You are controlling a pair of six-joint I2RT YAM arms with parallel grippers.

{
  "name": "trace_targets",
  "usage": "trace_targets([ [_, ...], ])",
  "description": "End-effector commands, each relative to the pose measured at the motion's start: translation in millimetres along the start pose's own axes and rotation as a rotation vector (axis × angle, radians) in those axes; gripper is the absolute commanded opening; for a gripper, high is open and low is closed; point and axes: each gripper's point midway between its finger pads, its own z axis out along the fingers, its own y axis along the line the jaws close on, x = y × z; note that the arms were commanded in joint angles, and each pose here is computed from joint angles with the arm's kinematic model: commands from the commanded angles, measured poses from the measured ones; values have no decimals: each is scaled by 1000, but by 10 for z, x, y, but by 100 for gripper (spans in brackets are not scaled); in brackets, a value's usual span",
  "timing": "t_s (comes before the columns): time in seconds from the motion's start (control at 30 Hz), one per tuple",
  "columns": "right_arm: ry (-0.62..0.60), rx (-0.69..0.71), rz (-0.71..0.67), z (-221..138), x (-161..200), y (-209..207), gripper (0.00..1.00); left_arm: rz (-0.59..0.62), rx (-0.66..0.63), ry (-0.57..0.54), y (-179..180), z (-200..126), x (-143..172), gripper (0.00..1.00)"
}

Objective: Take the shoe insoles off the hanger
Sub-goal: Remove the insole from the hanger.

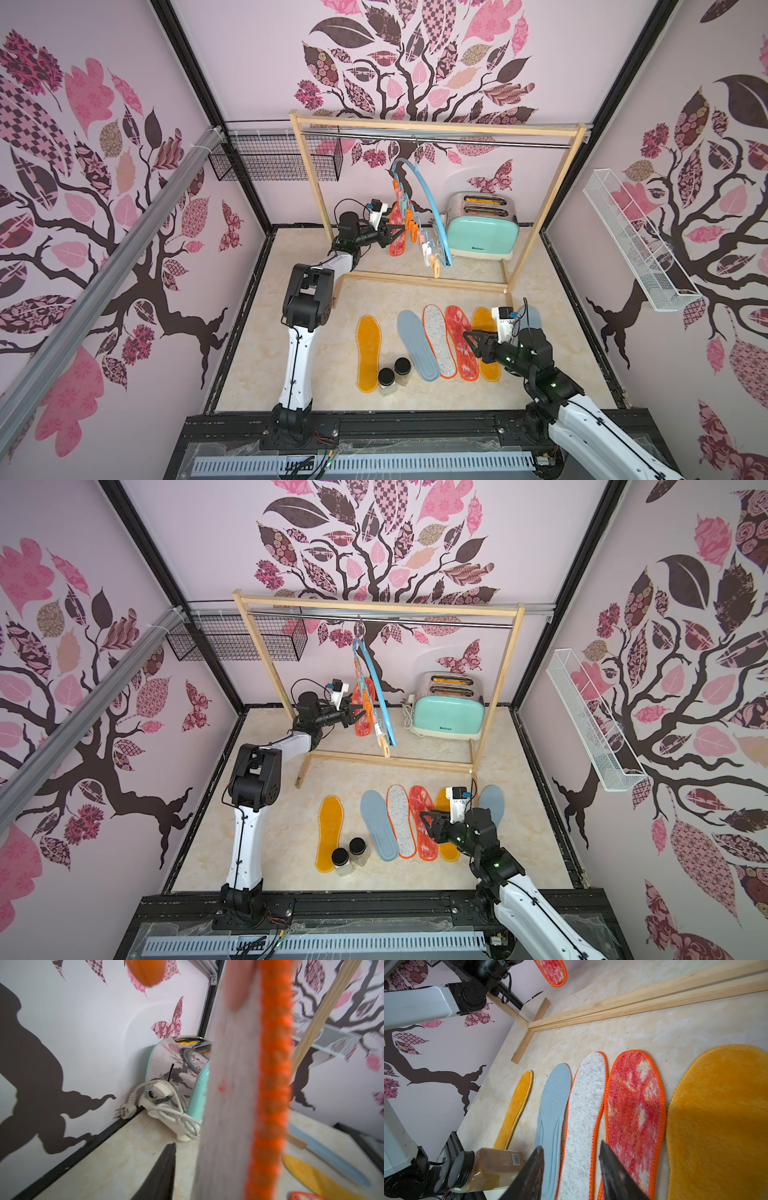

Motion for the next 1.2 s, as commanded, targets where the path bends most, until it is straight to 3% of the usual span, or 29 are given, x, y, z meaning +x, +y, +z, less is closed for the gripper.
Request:
trace_targets([
  [0.0, -36, -25, -10, -19, -138, 106, 46, 13, 53, -20, -193, -23, -150, 15],
  [0.13, -40, -23, -14, -12, -147, 101, 46, 11, 56, -24, -276, -50, -213, 0],
  [0.5, -103, -18, -38, 91, -478, 197, 47, 16, 94, -12, -456, -43, -269, 0],
  [0.6, -95, 0, -53, 258, -752, 287, 47, 7, 98, -4, -461, -45, -267, 0],
  [0.73, 5, 53, -116, 569, -1168, 440, 47, -33, 83, 25, -439, -34, -270, 0],
  [0.93, -123, -21, -157, 893, -1834, 679, 47, -27, 85, 48, -461, -42, -215, 0],
  [1.17, -147, -93, -214, 1223, -2513, 781, 47, -39, 108, 55, -485, -40, -205, 0],
])
